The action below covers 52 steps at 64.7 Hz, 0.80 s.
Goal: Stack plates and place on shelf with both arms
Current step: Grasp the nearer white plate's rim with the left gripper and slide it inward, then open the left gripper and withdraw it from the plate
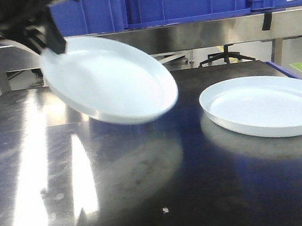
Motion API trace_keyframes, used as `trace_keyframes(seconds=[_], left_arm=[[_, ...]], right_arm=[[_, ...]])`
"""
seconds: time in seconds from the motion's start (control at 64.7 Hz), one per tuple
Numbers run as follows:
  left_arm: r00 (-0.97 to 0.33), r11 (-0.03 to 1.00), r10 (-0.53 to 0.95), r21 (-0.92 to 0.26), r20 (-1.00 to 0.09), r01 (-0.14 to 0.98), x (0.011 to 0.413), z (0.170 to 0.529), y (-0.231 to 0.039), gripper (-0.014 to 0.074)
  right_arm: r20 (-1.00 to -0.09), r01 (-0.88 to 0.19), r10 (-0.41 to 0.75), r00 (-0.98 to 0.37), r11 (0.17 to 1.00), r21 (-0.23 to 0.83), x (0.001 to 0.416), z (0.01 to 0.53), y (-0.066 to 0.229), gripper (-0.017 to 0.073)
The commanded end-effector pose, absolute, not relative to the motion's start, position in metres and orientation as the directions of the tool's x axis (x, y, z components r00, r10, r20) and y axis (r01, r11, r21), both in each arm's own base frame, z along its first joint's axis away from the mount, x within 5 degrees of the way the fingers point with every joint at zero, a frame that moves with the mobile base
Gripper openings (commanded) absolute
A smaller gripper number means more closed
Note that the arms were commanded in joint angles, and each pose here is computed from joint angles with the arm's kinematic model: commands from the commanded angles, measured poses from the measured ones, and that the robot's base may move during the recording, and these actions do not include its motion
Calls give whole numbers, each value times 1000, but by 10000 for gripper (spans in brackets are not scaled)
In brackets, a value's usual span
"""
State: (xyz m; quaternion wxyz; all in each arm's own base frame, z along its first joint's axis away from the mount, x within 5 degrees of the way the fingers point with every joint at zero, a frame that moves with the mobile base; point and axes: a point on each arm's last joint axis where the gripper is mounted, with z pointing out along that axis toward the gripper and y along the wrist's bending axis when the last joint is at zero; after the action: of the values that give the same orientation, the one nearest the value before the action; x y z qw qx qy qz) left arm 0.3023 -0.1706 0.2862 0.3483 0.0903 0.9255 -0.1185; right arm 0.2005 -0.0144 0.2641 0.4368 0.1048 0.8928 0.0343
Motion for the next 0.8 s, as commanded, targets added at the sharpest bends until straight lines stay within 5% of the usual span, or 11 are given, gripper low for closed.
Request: trace_keyframes(seconds=[0.0, 0.371, 0.618, 0.788], left_arm=[[-680, 936, 62, -194, -731, 295, 304, 301, -184, 109], [-718, 943, 124, -143, -685, 299, 317, 268, -192, 122], [-697, 943, 194, -65, -690, 327, 320, 265, -190, 442], [-685, 940, 276, 41, -674, 338, 321, 270, -184, 421]], right_arm=[[-832, 142, 196, -519, 980, 142, 206, 281, -16, 528], [-825, 142, 196, -529, 980, 142, 206, 280, -15, 528], [-825, 142, 196, -530, 980, 142, 206, 280, -15, 528], [-825, 142, 196, -530, 980, 142, 206, 280, -15, 528]])
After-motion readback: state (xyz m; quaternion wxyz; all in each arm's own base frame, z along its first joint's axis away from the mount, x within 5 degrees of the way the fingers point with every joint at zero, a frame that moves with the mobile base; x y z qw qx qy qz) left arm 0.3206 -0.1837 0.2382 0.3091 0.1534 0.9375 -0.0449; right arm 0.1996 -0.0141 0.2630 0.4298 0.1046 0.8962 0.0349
